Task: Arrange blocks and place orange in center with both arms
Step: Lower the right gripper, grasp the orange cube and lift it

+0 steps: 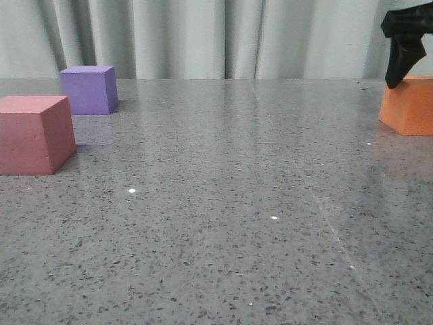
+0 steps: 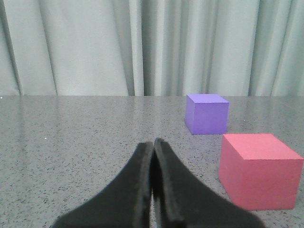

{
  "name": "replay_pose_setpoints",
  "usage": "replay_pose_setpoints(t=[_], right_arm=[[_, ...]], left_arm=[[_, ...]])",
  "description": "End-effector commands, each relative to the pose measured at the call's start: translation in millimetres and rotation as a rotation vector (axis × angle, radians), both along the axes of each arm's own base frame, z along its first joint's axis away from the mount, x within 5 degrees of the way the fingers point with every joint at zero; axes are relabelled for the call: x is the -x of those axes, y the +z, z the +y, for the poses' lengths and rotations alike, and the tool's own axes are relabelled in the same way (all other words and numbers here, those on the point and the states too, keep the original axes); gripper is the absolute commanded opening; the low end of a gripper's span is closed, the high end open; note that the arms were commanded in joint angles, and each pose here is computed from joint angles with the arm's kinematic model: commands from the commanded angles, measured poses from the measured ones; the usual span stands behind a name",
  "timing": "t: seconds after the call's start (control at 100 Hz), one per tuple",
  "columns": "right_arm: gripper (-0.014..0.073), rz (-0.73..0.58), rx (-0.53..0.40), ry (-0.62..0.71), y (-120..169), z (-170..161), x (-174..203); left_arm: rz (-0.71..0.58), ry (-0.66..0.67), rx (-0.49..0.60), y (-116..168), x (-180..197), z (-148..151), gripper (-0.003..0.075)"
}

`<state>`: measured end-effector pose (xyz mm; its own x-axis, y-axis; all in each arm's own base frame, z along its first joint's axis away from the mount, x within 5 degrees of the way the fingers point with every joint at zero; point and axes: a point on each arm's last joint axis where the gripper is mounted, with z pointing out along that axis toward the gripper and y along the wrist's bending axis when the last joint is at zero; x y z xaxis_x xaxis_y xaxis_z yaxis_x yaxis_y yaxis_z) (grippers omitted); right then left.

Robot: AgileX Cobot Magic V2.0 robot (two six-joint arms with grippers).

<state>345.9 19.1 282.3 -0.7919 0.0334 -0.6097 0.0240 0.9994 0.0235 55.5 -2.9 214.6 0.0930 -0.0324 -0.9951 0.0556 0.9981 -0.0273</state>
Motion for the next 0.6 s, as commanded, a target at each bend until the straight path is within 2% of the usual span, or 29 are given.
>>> replay_pose_setpoints(t=[0.0,0.16,0.23,0.36,0.44,0.59], right_arm=[[0.0634,-0.098,0.001,0.012,17.5,0.8,-5.9],[0.0606,-0.069,0.002,0.012,7.7,1.2,-10.5],[0.0512,-0.068,0.002,0.012,7.4,1.2,-10.7],[0.026,-0.07,0.002,0.012,8.0,1.1,-10.4],[0.0193,-0.078,-0.008,0.009,9.5,1.6,-10.2],[0.0163,-0.115,-0.054,0.0,23.4,5.0,-7.8]], left_arm=[[-0.05,-0.01,0.008,-9.9,0.8,-0.8,-0.0019],[-0.05,-0.01,0.008,-9.9,0.8,-0.8,-0.0019],[-0.05,-0.01,0.008,-9.9,0.8,-0.8,-0.0019],[-0.05,-0.01,0.008,-9.9,0.8,-0.8,-0.0019],[-0.05,-0.01,0.008,-9.9,0.8,-0.8,-0.0019],[-0.05,-0.01,0.008,-9.9,0.8,-0.8,-0.0019]])
